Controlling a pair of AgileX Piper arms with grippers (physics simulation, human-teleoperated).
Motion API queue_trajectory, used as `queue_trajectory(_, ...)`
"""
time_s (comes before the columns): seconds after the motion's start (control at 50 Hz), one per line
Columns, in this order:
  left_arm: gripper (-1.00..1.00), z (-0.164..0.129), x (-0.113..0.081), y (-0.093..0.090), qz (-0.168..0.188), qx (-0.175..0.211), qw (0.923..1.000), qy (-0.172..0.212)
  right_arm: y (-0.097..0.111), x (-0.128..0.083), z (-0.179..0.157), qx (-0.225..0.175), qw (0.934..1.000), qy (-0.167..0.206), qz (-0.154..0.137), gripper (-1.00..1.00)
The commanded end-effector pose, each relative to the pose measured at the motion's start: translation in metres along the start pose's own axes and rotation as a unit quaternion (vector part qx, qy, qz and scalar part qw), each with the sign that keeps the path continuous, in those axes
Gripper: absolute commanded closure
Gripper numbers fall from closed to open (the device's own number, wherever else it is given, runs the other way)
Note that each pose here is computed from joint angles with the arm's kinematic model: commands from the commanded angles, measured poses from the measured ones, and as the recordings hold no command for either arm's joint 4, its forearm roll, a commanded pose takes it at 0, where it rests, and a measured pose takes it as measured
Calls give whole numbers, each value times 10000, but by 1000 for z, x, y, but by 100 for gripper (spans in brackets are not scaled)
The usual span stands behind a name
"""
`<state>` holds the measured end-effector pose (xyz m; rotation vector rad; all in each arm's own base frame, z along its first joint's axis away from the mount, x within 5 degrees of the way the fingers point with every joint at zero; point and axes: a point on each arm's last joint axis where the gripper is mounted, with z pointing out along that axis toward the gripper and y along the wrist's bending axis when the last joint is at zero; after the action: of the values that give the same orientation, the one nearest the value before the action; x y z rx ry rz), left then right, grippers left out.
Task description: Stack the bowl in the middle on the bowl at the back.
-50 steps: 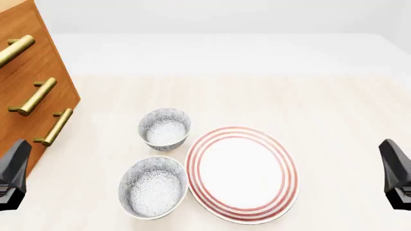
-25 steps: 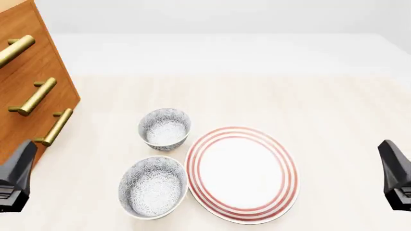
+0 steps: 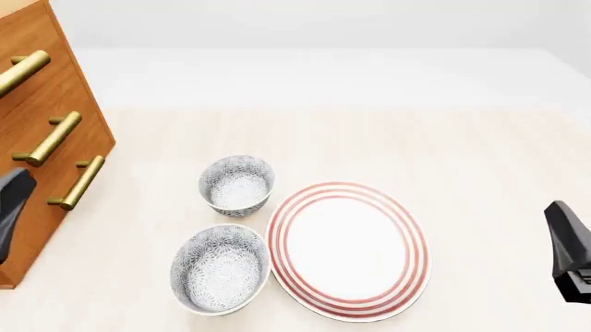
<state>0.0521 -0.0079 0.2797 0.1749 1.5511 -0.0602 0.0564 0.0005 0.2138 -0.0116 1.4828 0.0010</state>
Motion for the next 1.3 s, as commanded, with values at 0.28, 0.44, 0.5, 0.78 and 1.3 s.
queue_trajectory(0.28, -100, 42, -27, -16, 198, 1083, 9765, 1853, 0, -1, 0, -18, 10000, -38, 33, -100)
queue_trajectory(0.44, -100, 51, -32, -27, 5, 1431, 9577, 2496, 0, -1, 0, -32, 10000, -49, 48, -100)
queue_trajectory(0.5, -100, 48, -39, -31, -230, 1580, 9524, 2598, 0, -1, 0, -34, 10000, -61, 54, -100)
queue_trajectory(0.78, -100, 60, -1, -50, -1344, 1394, 9054, 3778, 0, -2, 0, -23, 9999, -106, 75, -100)
queue_trajectory(1.3, -100, 63, 71, -63, -1908, 1148, 8800, 4197, 0, -3, 0, -13, 9998, -154, 107, -100)
